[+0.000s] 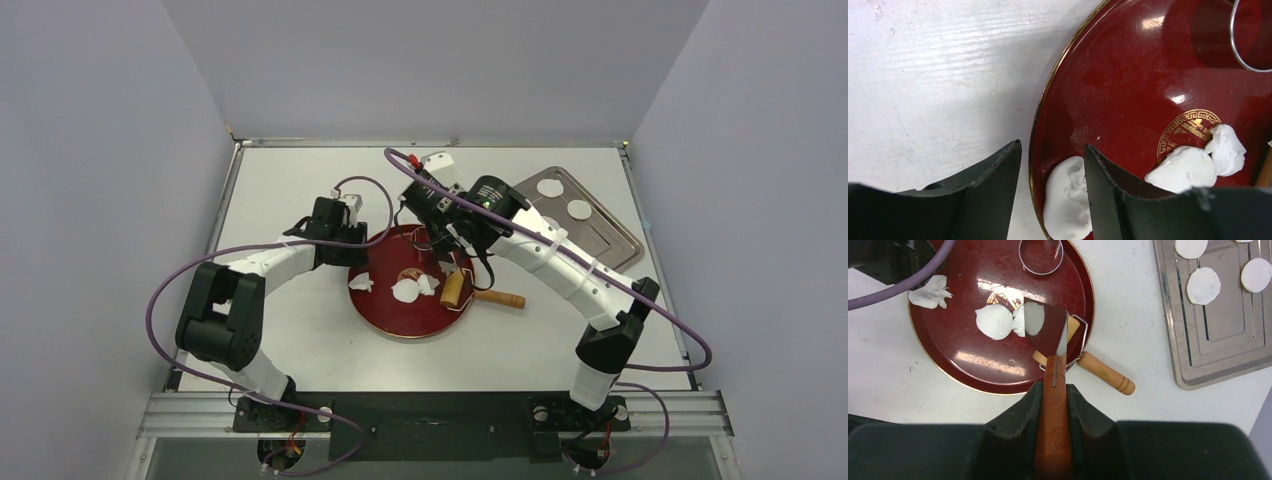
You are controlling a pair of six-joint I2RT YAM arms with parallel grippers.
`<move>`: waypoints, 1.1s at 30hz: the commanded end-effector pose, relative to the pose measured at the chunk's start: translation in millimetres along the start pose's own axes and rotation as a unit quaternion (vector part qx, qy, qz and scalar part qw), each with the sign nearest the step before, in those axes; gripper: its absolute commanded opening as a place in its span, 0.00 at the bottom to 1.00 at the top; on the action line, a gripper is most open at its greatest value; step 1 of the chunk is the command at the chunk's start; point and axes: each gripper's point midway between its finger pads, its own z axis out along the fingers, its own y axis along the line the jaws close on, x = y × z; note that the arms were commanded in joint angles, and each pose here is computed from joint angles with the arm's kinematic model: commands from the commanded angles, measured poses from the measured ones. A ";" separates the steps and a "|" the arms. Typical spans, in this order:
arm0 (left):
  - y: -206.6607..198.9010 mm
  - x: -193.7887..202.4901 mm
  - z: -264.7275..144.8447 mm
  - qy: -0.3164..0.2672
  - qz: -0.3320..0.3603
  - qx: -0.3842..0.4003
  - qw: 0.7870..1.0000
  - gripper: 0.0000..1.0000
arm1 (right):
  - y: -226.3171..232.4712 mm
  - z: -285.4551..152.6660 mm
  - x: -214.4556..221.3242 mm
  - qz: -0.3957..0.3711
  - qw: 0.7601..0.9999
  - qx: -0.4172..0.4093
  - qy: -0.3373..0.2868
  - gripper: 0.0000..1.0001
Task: Roll out the dumpling wrappers from the dough
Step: Remove the dumpling wrapper from the work surface.
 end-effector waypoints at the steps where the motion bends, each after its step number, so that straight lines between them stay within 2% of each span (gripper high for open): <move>1: 2.4 -10.6 5.0 -0.027 -0.003 -0.011 1.000 0.46 | 8.5 1.3 -19.1 0.012 0.999 -0.001 -0.034 0.00; 13: 7.7 -7.9 9.7 -0.029 -0.006 -0.023 0.999 0.33 | 22.2 7.0 -14.8 0.003 1.000 -0.013 -0.026 0.00; 33: 6.5 -4.0 10.5 -0.024 -0.014 -0.019 0.999 0.31 | 33.1 29.1 -5.2 -0.012 1.000 -0.011 -0.007 0.00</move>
